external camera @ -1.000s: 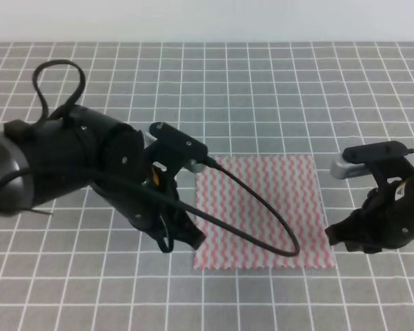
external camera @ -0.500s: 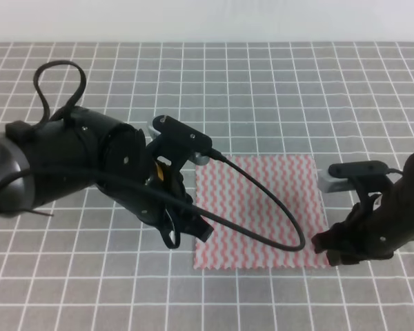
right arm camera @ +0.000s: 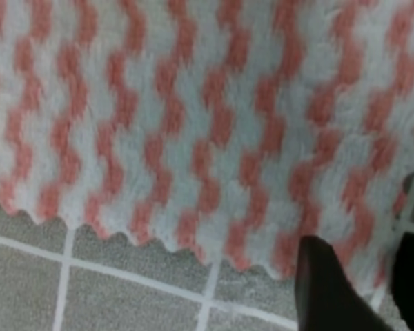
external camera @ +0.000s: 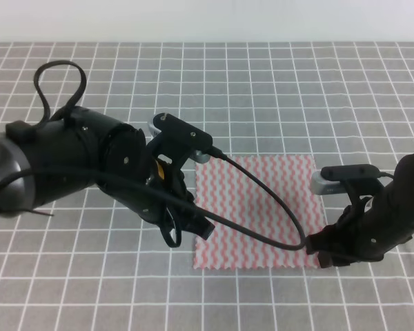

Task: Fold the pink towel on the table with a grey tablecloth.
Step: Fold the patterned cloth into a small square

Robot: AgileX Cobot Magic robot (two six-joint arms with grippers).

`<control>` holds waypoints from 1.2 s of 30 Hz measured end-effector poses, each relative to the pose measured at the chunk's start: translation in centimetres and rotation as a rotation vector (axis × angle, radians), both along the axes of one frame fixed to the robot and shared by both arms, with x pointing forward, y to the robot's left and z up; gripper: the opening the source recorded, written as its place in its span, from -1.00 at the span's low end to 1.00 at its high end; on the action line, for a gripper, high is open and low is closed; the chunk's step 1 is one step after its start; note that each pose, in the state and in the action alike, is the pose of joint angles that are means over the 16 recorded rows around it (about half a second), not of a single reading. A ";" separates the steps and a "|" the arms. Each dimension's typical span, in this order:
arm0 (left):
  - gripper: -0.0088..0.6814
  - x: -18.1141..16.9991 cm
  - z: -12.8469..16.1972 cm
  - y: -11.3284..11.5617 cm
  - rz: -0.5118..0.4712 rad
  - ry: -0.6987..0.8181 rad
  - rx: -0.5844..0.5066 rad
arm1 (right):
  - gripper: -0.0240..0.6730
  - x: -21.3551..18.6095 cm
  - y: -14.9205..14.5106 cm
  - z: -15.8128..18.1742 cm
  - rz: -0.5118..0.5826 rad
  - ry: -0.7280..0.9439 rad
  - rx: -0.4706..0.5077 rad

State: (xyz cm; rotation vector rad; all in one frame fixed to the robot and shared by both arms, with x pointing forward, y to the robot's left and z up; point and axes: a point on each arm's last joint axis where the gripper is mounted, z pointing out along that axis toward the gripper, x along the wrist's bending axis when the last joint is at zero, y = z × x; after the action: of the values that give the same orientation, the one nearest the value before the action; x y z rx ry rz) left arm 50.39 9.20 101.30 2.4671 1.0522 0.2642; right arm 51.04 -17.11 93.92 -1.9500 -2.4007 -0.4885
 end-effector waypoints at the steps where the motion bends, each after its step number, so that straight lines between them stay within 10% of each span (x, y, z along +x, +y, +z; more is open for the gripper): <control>1: -0.98 0.0 0.0 0.0 0.000 -0.001 0.000 | -0.33 0.0 0.0 0.0 -0.001 0.000 0.001; 19: -0.98 0.1 -0.1 0.0 0.000 0.001 0.002 | -0.91 0.2 0.1 0.0 -0.014 -0.010 0.014; 36: -0.96 -0.1 -0.2 0.4 -0.092 -0.018 0.085 | -0.98 1.5 0.9 3.2 0.023 -0.050 0.042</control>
State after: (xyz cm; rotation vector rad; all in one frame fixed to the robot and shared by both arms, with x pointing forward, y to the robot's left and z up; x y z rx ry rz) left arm 50.29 9.60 101.11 2.5757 0.9348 0.3065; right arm 52.51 -16.26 97.11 -1.9137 -2.4186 -0.5897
